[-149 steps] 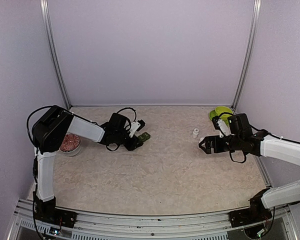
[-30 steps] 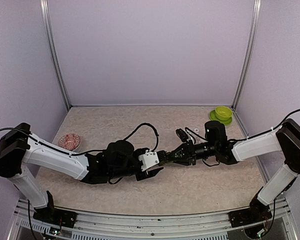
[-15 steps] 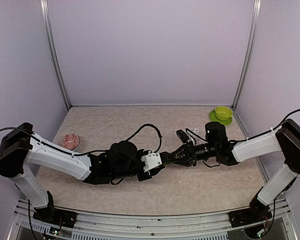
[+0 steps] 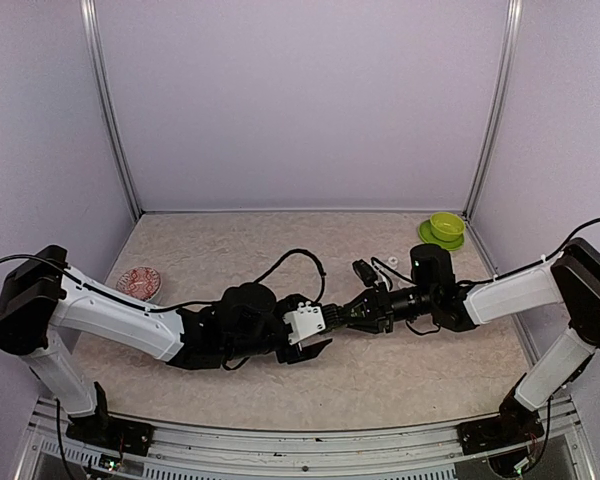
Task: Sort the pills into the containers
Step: Open the lid of the pill container.
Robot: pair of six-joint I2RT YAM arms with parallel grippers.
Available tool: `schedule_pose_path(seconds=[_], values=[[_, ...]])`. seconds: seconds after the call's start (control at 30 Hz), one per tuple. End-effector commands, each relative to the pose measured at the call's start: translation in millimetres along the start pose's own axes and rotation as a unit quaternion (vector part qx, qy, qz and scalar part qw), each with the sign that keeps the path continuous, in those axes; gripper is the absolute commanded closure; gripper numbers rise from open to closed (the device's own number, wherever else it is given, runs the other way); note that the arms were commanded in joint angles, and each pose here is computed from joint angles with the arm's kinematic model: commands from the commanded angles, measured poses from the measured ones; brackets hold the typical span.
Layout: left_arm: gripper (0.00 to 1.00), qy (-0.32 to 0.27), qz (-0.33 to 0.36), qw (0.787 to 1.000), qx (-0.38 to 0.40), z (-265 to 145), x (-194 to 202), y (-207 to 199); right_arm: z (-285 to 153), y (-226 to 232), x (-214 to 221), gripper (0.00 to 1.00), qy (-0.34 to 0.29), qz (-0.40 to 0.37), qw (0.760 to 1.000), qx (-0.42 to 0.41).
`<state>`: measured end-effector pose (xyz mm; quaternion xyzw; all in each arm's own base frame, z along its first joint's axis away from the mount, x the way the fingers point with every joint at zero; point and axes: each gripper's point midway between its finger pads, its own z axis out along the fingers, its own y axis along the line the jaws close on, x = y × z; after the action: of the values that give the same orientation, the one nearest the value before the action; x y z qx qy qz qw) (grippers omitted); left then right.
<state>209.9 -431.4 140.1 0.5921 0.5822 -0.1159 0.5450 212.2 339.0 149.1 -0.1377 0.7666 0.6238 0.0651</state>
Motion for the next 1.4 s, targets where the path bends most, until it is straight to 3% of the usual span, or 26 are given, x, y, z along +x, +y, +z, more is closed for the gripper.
schedule_pose_path(seconds=[0.0,0.37,1.37], values=[[0.26,-0.019,-0.017,1.000,-0.010,-1,-15,7,2,7,0,0.85,0.006,-0.017,1.000,-0.011],[0.17,-0.048,-0.040,0.998,-0.028,-17,-29,26,4,-1,1,0.85,0.007,-0.014,1.000,0.004],[0.16,-0.042,-0.096,0.985,-0.138,-27,-13,74,1,-14,11,0.87,0.012,-0.017,1.000,0.023]])
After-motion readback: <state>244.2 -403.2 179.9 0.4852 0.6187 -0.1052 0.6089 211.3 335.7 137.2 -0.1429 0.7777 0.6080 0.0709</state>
